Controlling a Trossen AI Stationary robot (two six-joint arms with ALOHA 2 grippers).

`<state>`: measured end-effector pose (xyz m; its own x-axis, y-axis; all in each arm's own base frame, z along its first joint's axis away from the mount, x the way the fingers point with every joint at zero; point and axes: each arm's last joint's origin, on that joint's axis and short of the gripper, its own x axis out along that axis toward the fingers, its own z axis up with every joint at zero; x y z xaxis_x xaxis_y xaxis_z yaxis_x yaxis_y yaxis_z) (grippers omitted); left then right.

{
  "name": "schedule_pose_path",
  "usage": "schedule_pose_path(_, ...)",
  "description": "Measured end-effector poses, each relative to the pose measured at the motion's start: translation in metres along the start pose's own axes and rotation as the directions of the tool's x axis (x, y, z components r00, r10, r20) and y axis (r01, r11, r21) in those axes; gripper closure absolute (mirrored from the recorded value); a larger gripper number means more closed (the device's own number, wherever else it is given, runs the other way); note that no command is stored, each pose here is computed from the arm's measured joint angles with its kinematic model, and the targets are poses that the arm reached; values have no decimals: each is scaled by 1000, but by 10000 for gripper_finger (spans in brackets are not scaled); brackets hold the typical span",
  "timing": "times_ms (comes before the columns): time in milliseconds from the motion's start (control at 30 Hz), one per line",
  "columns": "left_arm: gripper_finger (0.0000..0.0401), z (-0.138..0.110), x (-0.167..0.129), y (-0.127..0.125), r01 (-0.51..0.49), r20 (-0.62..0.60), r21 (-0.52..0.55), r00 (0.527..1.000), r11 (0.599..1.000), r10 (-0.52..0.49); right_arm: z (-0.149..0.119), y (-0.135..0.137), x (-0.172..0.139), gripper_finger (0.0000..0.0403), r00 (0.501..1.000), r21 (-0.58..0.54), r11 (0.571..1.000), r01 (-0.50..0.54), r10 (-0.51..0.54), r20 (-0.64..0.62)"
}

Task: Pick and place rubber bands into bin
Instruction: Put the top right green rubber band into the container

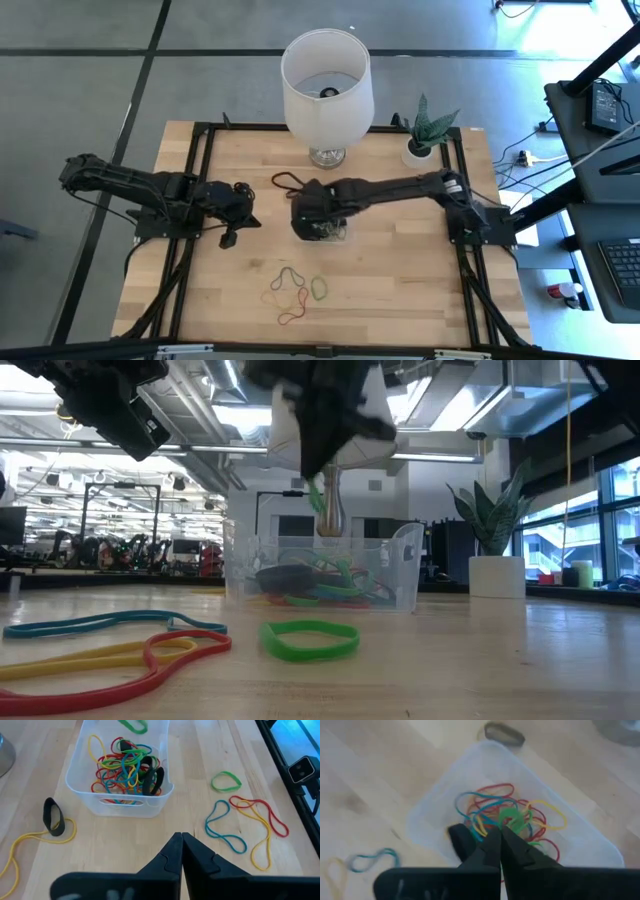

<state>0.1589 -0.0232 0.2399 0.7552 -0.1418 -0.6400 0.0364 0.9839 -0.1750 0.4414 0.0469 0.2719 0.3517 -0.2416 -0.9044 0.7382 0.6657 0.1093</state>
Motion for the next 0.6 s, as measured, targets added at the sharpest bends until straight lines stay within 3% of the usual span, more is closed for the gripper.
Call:
schedule_pose_path(300, 398, 0, 0, 0, -3, 0, 1, 1000, 1000, 3, -4, 2, 68, 399, 990, -108, 993, 52, -66, -126)
schedule_pose_path(600, 399, 0, 0, 2, -68, 13, 2, 998, 998, 68, -10, 6, 91, 340, 978, -96, 995, 12, -31, -205)
